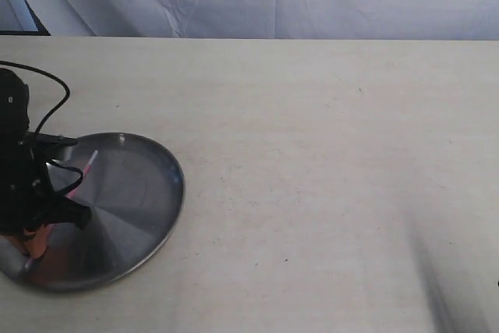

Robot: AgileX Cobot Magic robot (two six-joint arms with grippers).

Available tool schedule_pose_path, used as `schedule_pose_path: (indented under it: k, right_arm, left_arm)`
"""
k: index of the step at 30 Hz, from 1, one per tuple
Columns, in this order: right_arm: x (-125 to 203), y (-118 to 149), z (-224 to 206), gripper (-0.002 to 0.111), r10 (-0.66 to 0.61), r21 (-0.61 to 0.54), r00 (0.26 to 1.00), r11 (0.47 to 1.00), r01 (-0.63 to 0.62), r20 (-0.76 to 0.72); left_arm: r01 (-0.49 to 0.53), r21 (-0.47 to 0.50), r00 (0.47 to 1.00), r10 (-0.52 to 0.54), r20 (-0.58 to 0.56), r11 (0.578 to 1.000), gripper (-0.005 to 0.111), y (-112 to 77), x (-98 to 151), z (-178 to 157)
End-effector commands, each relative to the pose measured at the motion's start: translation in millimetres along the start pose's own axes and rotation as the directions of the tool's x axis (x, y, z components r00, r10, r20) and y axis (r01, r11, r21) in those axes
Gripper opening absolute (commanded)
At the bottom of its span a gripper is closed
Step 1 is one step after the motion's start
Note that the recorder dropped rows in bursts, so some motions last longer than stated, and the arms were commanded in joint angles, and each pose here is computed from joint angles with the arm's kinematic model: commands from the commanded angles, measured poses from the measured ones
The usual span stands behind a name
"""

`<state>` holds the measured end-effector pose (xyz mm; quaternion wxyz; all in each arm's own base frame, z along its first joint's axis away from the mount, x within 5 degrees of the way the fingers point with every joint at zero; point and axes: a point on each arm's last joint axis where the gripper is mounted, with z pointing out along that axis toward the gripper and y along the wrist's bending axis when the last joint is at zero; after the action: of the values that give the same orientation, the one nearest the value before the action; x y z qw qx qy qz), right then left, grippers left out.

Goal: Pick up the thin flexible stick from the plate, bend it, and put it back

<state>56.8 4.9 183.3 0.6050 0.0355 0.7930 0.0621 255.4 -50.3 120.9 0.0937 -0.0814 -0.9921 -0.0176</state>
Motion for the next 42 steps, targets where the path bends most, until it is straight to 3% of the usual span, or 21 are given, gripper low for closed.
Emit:
schedule_pose_path:
  k: [1,10,13,16,19,25,26,27,29,31,32,33,34,37,40,42]
  right_arm:
    - [-1,0,0,0.0,-0.002,0.004,1.0,1.0,0.002,0.013]
    - [-1,0,0,0.0,-0.002,0.004,1.0,1.0,0.002,0.013]
    - [-1,-3,0,0.0,-0.085,0.032,0.996,0.996,0.085,0.01]
    - [-1,-6,-1,0.0,-0.218,0.074,0.976,0.973,0.218,0.002]
    - [-1,-7,-1,0.0,-0.221,0.075,0.975,0.973,0.22,0.002]
    - [-9,-6,-1,0.0,-0.25,0.086,0.965,0.966,0.243,0.084]
    - [-13,-4,-2,0.0,-0.207,0.077,0.968,0.977,0.198,0.14]
    - [-20,-2,-3,0.0,-0.036,0.03,0.973,0.999,0.03,0.228]
    - [-32,-1,-7,0.0,0.361,-0.117,0.866,0.932,-0.342,0.345]
    - [-41,-7,-11,0.0,0.701,-0.276,0.609,0.71,-0.648,0.372]
    - [-42,-9,-11,0.0,0.818,-0.334,0.466,0.566,-0.754,0.337]
    - [-41,-10,-11,0.0,0.874,-0.356,0.38,0.473,-0.806,0.301]
    - [-39,-9,-10,0.0,0.886,-0.351,0.37,0.453,-0.819,0.279]
    - [-37,-8,-8,0.0,0.885,-0.334,0.386,0.457,-0.824,0.26]
    - [-33,-5,-6,0.0,0.927,-0.316,0.329,0.371,-0.873,0.181]
    - [-34,-3,-5,0.0,0.924,-0.299,0.346,0.381,-0.875,0.165]
  left_arm:
    - [-0.025,-0.029,0.997,0.027,0.073,0.999,0.0,1.8,-2,-7]
    - [-0.029,-0.031,0.991,0.033,0.132,0.999,0.0,2.3,1,-22]
    - [-0.026,-0.019,0.991,0.028,0.132,0.999,0.0,1.3,1,-22]
    - [-0.078,0.054,0.988,0.07,0.138,0.995,0.0,-6.0,1,-23]
    - [-0.139,0.164,0.977,0.108,0.182,0.977,0.0,-16.8,3,-30]
    - [-0.184,0.188,0.957,0.132,0.257,0.965,0.0,-20.0,8,-47]
    - [-0.184,0.189,0.955,0.13,0.267,0.965,0.0,-20.1,8,-50]
    - [-0.189,0.193,0.951,0.131,0.279,0.963,0.0,-20.6,9,-52]
    - [-0.191,0.194,0.947,0.129,0.294,0.962,0.0,-20.8,11,-56]
    - [-0.2,0.208,0.94,0.127,0.317,0.958,0.0,-22.3,12,-60]
    - [-0.204,0.222,0.937,0.124,0.326,0.953,0.0,-23.7,13,-62]
    - [-0.23,0.242,0.928,0.137,0.346,0.943,0.0,-26.3,14,-66]
    - [-0.237,0.262,0.924,0.133,0.359,0.936,0.0,-28.2,15,-68]
    - [-0.303,0.308,0.896,0.159,0.415,0.902,0.0,-34.7,18,-78]
    - [-0.328,0.321,0.882,0.165,0.442,0.889,0.0,-36.9,20,-83]
    - [-0.341,0.32,0.877,0.177,0.447,0.884,0.0,-37.3,23,-86]
